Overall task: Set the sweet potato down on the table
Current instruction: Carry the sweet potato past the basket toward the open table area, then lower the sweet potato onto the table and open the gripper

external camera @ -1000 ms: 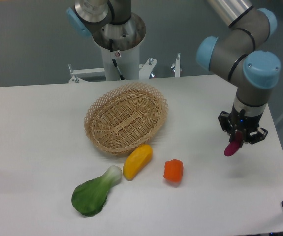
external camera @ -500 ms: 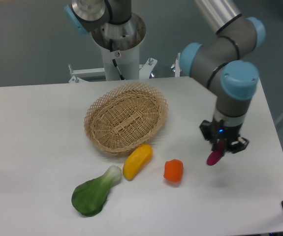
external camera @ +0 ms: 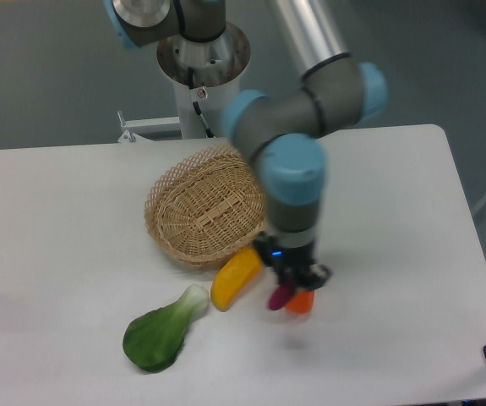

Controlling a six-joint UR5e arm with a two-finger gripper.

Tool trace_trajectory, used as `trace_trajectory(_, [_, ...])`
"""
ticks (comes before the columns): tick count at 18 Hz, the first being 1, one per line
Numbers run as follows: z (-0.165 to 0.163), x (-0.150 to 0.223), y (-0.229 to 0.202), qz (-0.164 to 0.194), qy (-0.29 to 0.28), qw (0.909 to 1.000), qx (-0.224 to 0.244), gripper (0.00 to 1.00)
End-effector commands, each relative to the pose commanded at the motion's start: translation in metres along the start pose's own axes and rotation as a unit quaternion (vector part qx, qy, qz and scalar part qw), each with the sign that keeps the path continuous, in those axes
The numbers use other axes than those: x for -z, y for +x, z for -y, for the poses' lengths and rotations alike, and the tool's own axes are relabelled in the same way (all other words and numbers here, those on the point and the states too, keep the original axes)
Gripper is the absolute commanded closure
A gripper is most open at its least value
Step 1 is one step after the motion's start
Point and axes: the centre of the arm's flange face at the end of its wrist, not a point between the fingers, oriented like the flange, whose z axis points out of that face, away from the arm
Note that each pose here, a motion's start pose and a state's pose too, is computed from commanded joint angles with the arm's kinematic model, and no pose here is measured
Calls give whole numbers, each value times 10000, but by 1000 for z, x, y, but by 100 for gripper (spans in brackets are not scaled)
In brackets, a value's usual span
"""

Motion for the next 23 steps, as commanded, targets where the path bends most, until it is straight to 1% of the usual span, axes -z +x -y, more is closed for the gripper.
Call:
trace_trajectory(3, [29,-8,52,-40,-129,9990,-416,64])
trace_trajectory(4, [34,-8,68,-33,-152,9985,-531,64])
trace_trajectory(6, [32,-12,90,-25,-185,9980,-602,65])
trace_trajectory(9, [45,-8,131,49,-70,9970,-765,65])
trace_trajectory(11, [50,-5,146,51,-46,9962,-863,66])
trace_trajectory(15, [71,-5,182,44,24,9937,-1124,66])
trace_trajectory(18, [82,-10,210,67,114,9955,-933,67])
trace_trajectory(20, [88,-18,230,19,82,9951,-982,67])
trace_trajectory(23, [87,-27,249,-82,9,9956,-932,67])
